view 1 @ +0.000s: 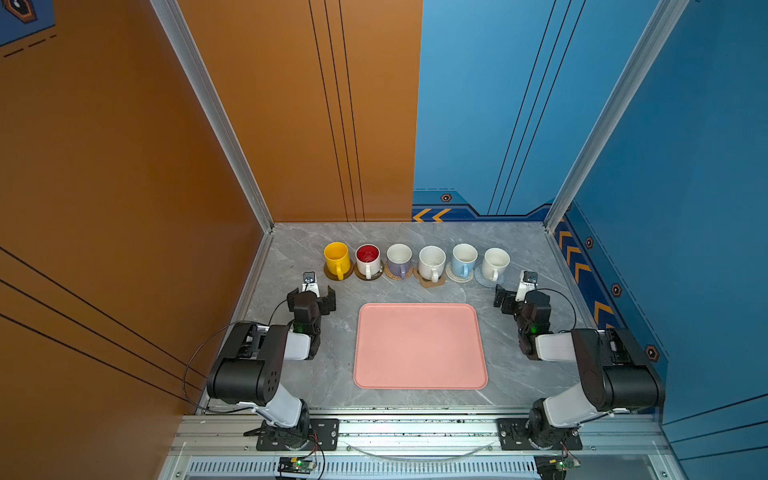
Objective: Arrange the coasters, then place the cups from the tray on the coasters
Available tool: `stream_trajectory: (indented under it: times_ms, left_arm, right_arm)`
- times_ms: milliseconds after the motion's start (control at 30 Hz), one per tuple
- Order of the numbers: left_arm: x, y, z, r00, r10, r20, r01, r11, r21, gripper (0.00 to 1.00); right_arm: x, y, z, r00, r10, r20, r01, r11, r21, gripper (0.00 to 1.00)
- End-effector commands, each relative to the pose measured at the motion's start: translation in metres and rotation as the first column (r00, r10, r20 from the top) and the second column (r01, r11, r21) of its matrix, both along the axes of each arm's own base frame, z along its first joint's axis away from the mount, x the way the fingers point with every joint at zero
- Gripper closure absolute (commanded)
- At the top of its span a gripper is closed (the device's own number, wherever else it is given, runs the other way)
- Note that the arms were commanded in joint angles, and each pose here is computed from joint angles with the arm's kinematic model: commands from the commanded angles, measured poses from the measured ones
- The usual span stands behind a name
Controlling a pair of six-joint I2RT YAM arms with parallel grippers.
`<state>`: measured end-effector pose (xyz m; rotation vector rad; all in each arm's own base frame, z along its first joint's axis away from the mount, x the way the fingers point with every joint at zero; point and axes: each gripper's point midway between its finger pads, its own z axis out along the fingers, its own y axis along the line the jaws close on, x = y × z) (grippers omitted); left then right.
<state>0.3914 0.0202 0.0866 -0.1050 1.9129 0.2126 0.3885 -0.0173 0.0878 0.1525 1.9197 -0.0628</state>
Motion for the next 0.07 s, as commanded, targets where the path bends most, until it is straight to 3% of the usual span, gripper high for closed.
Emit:
stream_trajectory:
  times_ms: [0,33]
  left_arm:
    - [0.0014,0.0007,0.0051,1.0,0.003,0.013,-0.003,1.0,-0.009,0.02]
    - [0.0016,0.0008,0.0054,1.0,0.004,0.013,-0.004,1.0,-0.008,0.02]
  right_arm:
    - [0.0054,-0.001,0.005,1.0,-0.012,0.014,0.012,1.0,-0.02,0.0]
    - [0.0052,-0.0012,0.0048,1.0,-0.013,0.013,0.013,1.0,-0.02,0.0]
